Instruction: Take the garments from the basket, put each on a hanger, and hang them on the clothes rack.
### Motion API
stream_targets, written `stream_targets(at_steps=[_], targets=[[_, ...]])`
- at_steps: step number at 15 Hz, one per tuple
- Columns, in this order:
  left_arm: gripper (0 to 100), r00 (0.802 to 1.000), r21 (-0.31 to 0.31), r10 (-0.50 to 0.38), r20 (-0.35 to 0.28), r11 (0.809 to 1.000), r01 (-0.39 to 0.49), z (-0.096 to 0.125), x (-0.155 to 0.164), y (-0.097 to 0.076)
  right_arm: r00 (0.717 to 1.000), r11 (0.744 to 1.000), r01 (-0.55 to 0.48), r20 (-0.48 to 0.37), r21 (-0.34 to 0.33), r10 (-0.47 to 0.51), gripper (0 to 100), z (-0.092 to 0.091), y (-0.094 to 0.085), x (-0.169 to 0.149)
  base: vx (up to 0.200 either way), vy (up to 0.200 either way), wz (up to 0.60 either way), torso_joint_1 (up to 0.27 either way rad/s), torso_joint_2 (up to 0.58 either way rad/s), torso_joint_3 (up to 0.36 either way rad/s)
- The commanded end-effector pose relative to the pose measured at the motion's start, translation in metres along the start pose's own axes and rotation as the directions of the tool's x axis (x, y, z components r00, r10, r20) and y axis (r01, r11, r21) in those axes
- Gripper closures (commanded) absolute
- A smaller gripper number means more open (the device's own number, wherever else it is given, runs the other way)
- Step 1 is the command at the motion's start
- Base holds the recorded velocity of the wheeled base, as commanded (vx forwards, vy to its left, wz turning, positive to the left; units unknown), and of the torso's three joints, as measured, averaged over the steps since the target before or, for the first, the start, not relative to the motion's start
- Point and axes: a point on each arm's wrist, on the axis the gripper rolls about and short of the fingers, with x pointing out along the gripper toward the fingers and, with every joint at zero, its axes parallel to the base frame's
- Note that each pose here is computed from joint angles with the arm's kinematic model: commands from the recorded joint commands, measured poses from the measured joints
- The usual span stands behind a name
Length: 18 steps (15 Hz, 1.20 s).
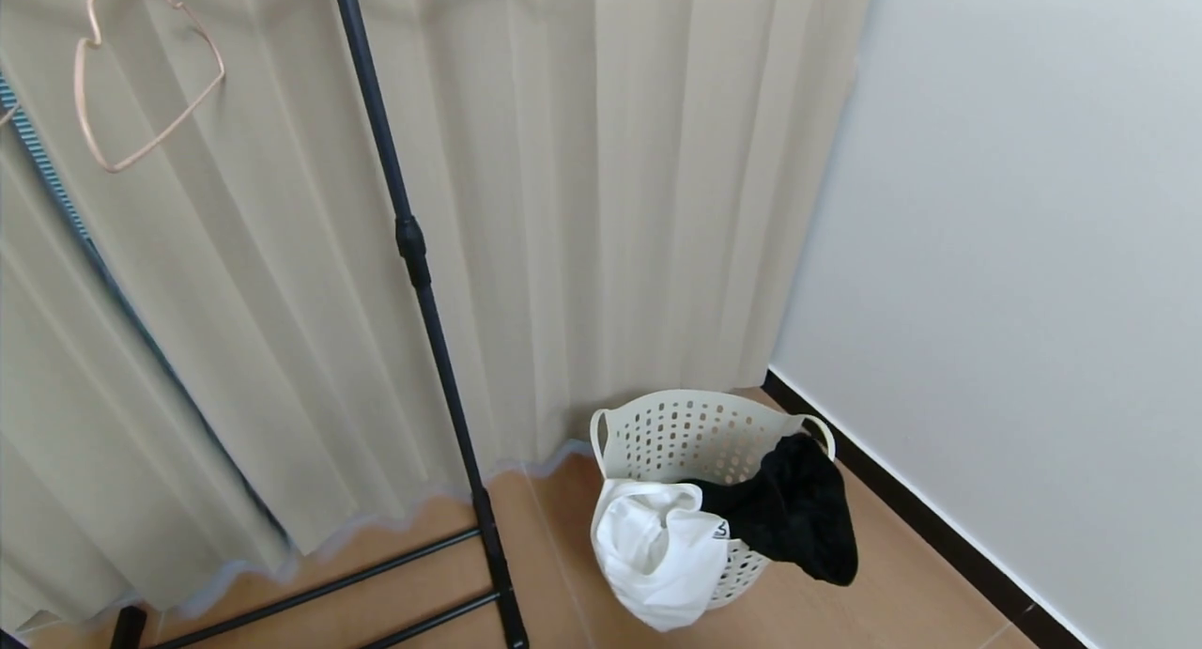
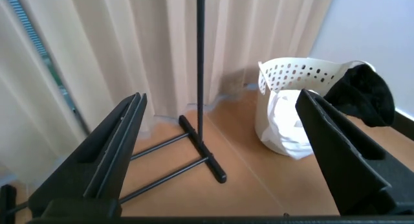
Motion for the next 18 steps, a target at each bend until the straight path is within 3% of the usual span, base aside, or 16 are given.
stream_targets(at_steps=[1, 3, 8, 18], targets=[[0, 1.000, 0.000, 0.001, 0.000, 1.000, -0.001, 0.0002, 0.0000, 0.0000, 1.000, 1.000, -0.001, -0.001, 0.000, 0.001, 0, 0.0002, 0.0000, 0.0001, 0.000, -0.200, 0.00, 0.007, 0.01, 0.002], [0, 1.000, 0.000, 0.001, 0.000, 1.000, -0.001, 0.0002, 0.0000, 0.0000, 1.000, 1.000, -0.001, -0.001, 0.000, 0.001, 0, 0.0002, 0.0000, 0.0001, 0.000, -0.200, 0.00, 0.005, 0.00, 0.005], [0, 1.000, -0.002, 0.002, 0.000, 1.000, -0.002, 0.0002, 0.0000, 0.0000, 1.000, 1.000, -0.001, -0.001, 0.000, 0.001, 0, 0.0002, 0.0000, 0.0001, 0.200, 0.000, 0.00, -0.001, 0.00, 0.004], [0, 1.000, -0.002, 0.002, 0.000, 1.000, -0.002, 0.0002, 0.0000, 0.0000, 1.000, 1.000, -0.001, -0.001, 0.000, 0.001, 0, 0.0002, 0.0000, 0.0001, 0.000, 0.000, 0.00, 0.001, 0.00, -0.009]])
